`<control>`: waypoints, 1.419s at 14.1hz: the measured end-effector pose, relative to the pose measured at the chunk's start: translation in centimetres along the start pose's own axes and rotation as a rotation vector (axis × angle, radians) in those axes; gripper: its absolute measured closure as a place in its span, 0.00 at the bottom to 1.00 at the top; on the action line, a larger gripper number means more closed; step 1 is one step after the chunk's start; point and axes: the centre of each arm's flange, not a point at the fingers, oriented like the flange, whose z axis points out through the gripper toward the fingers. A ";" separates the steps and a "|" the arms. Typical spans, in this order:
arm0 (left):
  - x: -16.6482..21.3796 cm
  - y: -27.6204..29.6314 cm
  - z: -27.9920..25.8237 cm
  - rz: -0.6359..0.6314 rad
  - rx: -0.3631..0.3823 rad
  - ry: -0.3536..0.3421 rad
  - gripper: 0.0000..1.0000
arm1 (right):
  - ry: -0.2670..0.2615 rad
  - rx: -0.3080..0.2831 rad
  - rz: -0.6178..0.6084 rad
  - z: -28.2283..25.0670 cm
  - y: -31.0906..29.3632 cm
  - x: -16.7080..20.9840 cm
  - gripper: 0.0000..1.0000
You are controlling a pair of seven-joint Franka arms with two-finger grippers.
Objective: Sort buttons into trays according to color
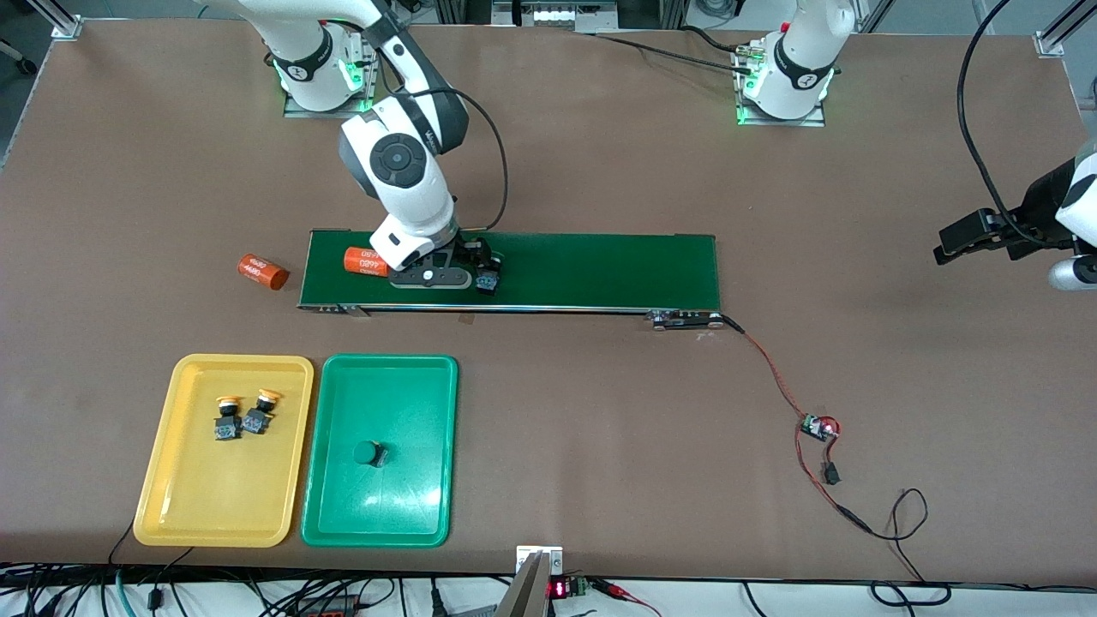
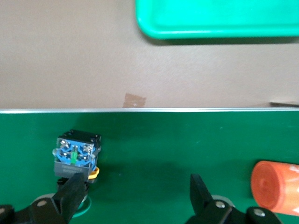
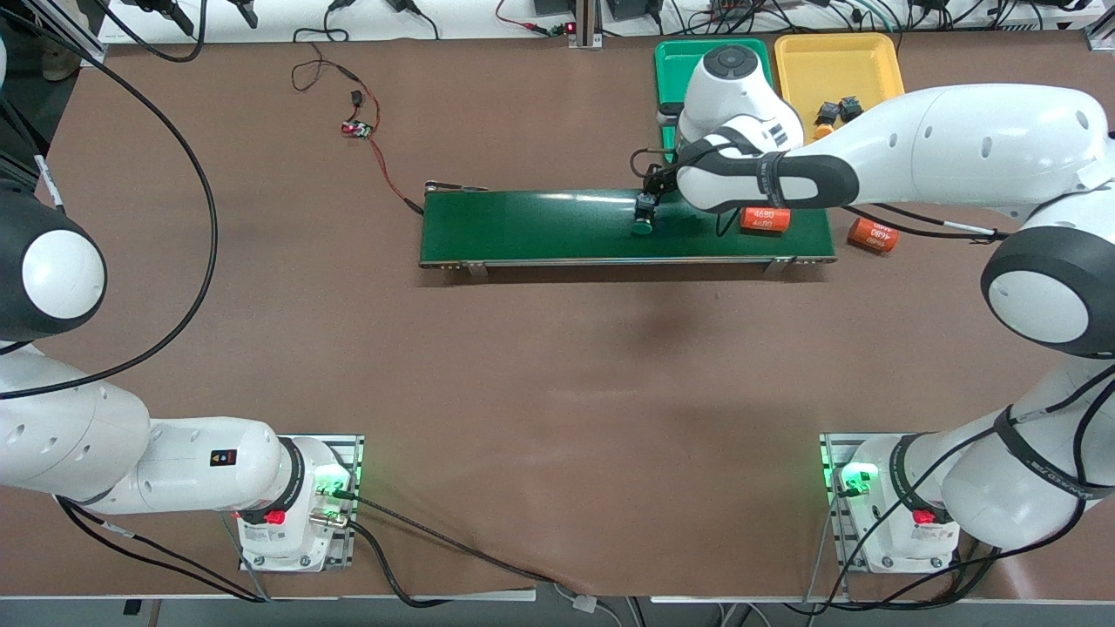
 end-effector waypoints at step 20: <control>0.0 0.1 0.0 0.002 0.000 0.000 0.00 | -0.056 0.023 0.048 1.5 -0.4 0.4 0.00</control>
